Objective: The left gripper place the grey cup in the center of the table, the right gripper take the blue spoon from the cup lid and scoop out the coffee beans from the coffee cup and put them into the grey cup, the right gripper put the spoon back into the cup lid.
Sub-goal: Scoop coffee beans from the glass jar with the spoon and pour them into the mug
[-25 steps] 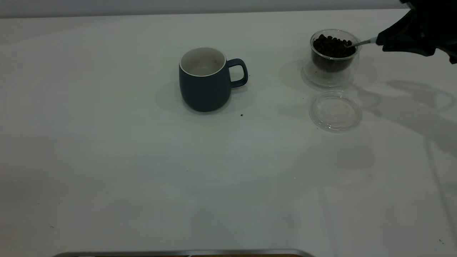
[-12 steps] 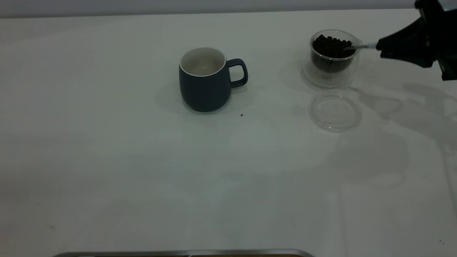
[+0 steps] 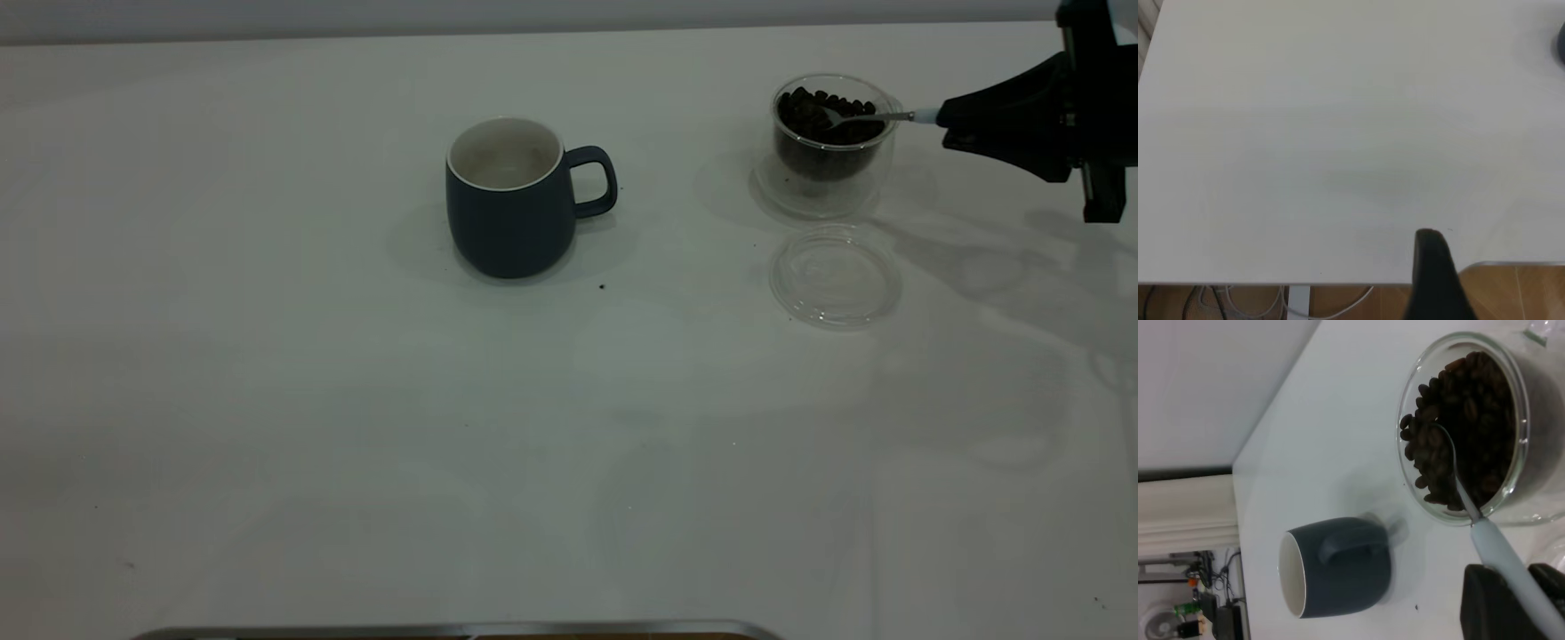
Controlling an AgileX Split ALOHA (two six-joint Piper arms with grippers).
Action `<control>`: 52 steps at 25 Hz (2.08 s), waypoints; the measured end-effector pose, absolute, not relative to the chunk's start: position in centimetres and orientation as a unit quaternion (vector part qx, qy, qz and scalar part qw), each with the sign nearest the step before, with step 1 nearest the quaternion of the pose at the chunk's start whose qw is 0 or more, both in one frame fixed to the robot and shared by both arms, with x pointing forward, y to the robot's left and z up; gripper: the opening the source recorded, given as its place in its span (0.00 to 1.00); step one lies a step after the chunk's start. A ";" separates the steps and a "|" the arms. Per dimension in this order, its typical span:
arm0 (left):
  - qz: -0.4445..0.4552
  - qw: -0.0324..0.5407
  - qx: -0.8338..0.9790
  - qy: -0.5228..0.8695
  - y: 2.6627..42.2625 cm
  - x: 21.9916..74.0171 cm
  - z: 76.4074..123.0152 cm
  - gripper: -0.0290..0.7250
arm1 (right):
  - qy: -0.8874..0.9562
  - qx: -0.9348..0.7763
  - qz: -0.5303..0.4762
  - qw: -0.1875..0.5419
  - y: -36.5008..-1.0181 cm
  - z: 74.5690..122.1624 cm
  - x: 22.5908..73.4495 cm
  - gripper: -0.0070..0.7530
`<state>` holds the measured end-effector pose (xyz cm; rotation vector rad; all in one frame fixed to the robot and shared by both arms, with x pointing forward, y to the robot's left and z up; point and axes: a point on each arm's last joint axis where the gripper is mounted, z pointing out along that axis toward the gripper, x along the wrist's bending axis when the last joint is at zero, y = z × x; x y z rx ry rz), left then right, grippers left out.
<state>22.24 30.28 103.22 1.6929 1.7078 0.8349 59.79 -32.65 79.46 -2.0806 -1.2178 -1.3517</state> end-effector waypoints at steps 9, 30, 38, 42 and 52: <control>0.314 0.294 0.636 0.641 30.3 22.2 103.2 0.77 | -0.408 -0.718 -0.527 0.199 -34.4 80.3 59.5 0.15; 0.313 0.294 0.635 0.642 30.3 22.2 103.2 0.77 | -0.505 -0.646 -0.504 0.271 -24.4 80.7 59.8 0.15; 0.313 0.294 0.635 0.642 30.3 22.2 103.2 0.77 | -0.559 -0.584 -0.508 0.296 -18.3 82.1 61.1 0.15; 0.313 0.294 0.635 0.642 30.3 22.2 103.2 0.77 | -0.584 -0.562 -0.508 0.291 -16.1 82.7 61.5 0.15; 0.313 0.294 0.635 0.642 30.3 22.2 103.2 0.77 | -0.666 -0.529 -0.493 0.184 -15.0 82.0 62.5 0.15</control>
